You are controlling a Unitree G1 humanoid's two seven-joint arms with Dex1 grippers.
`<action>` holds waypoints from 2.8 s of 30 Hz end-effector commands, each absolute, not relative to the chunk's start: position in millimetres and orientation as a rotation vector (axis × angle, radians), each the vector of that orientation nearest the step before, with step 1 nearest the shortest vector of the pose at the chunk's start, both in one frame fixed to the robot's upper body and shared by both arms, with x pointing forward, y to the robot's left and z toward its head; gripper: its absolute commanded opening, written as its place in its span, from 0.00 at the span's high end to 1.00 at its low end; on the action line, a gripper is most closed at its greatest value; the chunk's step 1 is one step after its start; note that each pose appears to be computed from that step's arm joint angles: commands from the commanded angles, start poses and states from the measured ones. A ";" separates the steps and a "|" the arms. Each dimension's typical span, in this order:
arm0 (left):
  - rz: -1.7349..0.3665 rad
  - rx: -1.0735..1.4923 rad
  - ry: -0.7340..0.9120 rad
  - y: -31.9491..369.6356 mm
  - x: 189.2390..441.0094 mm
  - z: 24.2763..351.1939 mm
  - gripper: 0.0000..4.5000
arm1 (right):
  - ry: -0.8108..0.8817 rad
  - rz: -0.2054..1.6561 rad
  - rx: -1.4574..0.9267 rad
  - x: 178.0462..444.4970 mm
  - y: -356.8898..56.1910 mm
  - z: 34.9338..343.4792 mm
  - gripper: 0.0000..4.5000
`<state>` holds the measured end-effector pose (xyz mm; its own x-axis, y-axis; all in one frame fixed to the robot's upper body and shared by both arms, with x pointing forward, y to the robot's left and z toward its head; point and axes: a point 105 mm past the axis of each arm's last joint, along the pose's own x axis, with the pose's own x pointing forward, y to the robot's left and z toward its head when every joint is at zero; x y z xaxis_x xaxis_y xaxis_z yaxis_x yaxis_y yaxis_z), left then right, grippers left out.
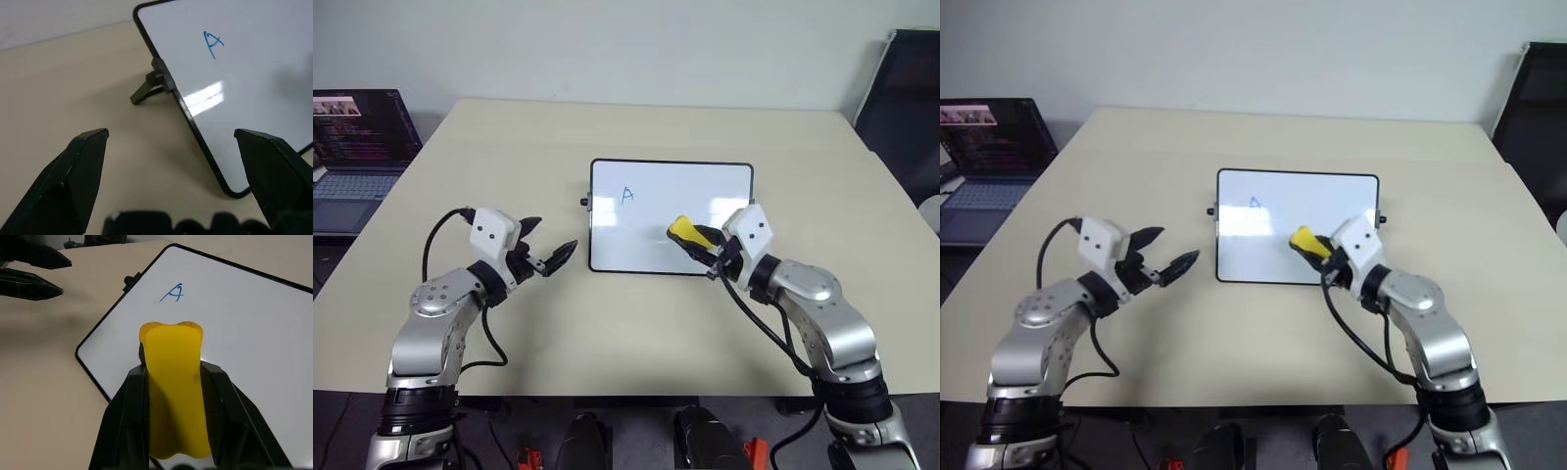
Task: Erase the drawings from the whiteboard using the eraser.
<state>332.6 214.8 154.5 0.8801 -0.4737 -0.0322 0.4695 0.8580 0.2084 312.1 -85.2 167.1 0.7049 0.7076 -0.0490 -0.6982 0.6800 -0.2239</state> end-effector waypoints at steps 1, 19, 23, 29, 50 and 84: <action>-0.445 0.230 -0.091 220.9 330.2 169.3 0.00 | -0.127 0.796 -0.198 301.8 -85.2 183.6 0.76; -0.474 0.260 -0.118 204.2 330.8 182.9 0.00 | -0.139 0.809 -0.298 318.7 -62.8 180.9 0.76; -0.491 0.267 -0.113 200.9 335.1 183.2 0.00 | -0.160 0.826 -0.362 342.7 -43.9 197.2 0.76; -0.531 0.275 -0.103 194.1 339.9 183.1 0.00 | -0.168 0.811 -0.478 376.2 -20.9 213.9 0.76; -0.584 0.299 -0.089 186.3 340.1 178.1 0.00 | -0.044 0.816 -0.795 417.8 3.3 187.3 0.76; -0.611 0.295 -0.094 183.0 341.9 175.0 0.00 | 0.056 0.938 -0.904 401.4 -1.2 154.0 0.76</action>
